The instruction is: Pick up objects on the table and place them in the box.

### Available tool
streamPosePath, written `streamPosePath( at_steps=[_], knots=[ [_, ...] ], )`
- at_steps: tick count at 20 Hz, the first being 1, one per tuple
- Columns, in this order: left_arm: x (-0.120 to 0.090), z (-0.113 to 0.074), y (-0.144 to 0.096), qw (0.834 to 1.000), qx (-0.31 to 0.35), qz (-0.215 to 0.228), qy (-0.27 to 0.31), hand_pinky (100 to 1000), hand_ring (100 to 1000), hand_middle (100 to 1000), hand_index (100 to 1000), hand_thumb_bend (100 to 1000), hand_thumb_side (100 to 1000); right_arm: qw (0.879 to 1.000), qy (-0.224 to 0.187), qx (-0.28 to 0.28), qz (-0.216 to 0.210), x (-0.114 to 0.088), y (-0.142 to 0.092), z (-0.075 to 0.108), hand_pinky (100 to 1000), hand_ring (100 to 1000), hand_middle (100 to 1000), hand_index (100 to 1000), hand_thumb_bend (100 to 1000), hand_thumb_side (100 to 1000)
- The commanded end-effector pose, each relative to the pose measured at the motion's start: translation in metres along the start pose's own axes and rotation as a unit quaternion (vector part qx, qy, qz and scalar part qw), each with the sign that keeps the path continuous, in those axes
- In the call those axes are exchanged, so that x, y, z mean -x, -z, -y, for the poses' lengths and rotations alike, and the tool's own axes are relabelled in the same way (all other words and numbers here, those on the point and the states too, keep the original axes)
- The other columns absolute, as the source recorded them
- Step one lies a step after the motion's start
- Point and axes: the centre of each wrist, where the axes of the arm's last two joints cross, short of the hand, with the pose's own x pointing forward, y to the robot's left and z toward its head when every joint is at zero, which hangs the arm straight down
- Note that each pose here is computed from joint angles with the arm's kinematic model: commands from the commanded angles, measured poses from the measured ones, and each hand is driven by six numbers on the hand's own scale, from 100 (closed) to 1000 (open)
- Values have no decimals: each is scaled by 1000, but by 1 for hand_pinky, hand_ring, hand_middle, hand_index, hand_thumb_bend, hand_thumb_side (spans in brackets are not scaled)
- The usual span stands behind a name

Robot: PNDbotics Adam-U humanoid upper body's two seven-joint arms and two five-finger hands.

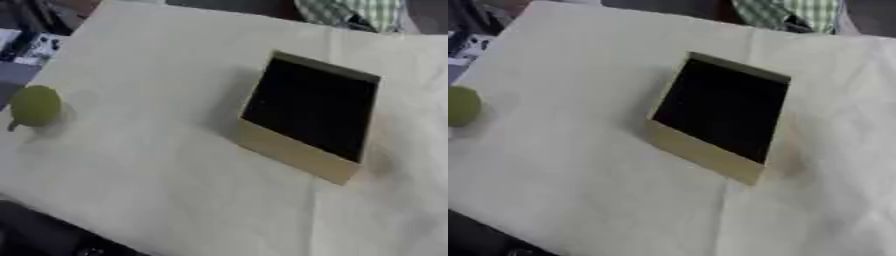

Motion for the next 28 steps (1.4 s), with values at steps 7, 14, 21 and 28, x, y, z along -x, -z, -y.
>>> streamPosePath(
  at_steps=[7,14,21,28],
  knots=[
    [0,-24,35,994,33,63,86,755,727,686,786,625,519,1000,-3,-6,22,-6,9,5,840,801,751,799,100,636],
    [23,-49,53,971,113,58,201,776,748,712,828,655,512,1000,-7,-9,23,-6,9,7,840,801,751,799,100,634],
    [60,-83,52,923,191,-45,333,832,799,768,871,689,531,1000,-9,-11,23,-6,9,7,841,802,752,799,100,638],
    [87,-106,47,882,274,-136,358,861,825,792,905,671,551,1000,-8,-9,22,-6,9,7,841,803,752,800,100,637]
  ],
)
